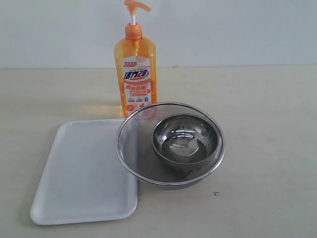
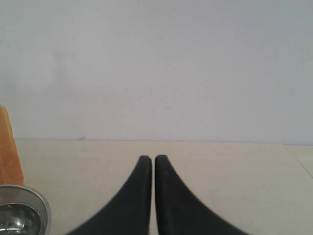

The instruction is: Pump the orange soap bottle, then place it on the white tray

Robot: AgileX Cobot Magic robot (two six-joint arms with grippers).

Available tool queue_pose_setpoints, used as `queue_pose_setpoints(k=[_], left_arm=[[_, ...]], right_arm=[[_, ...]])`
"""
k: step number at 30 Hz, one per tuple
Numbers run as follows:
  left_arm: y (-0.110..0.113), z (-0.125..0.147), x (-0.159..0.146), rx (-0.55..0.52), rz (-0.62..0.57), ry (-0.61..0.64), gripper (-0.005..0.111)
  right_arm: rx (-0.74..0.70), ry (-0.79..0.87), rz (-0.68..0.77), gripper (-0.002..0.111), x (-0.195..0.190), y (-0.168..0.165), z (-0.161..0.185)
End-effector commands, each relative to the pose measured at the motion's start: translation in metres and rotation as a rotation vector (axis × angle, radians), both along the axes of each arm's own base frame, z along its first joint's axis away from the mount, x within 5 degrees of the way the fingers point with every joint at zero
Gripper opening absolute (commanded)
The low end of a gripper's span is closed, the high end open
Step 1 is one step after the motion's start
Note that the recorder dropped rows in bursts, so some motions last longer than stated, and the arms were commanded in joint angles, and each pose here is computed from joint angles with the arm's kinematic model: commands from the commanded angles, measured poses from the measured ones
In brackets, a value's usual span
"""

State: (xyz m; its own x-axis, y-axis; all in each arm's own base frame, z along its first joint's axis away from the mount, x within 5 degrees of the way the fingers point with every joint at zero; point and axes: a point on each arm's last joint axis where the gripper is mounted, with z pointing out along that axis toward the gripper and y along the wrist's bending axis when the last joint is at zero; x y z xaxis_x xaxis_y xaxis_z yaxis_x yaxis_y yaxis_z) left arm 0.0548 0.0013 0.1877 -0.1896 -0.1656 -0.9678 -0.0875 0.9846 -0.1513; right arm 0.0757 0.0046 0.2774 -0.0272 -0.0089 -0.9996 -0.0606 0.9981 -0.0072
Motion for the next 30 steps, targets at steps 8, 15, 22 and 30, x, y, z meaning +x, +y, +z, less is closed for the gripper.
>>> queue_pose_setpoints(k=[8, 15, 22, 30], left_arm=[[0.0, -0.001, 0.0, -0.001, -0.005, 0.002, 0.005], [0.0, -0.001, 0.0, -0.001, -0.005, 0.002, 0.005], [0.0, -0.001, 0.0, -0.001, -0.005, 0.002, 0.005], [0.0, -0.001, 0.0, -0.001, -0.005, 0.002, 0.005]], right_arm=[[0.017, -0.175, -0.005, 0.0, 0.001, 0.0, 0.018], [0.016, -0.152, -0.005, 0.0, 0.023, 0.001, 0.017], [0.026, -0.052, -0.008, 0.0, 0.052, 0.002, 0.029], [-0.055, 0.063, -0.003, 0.0, 0.089, 0.004, 0.054]])
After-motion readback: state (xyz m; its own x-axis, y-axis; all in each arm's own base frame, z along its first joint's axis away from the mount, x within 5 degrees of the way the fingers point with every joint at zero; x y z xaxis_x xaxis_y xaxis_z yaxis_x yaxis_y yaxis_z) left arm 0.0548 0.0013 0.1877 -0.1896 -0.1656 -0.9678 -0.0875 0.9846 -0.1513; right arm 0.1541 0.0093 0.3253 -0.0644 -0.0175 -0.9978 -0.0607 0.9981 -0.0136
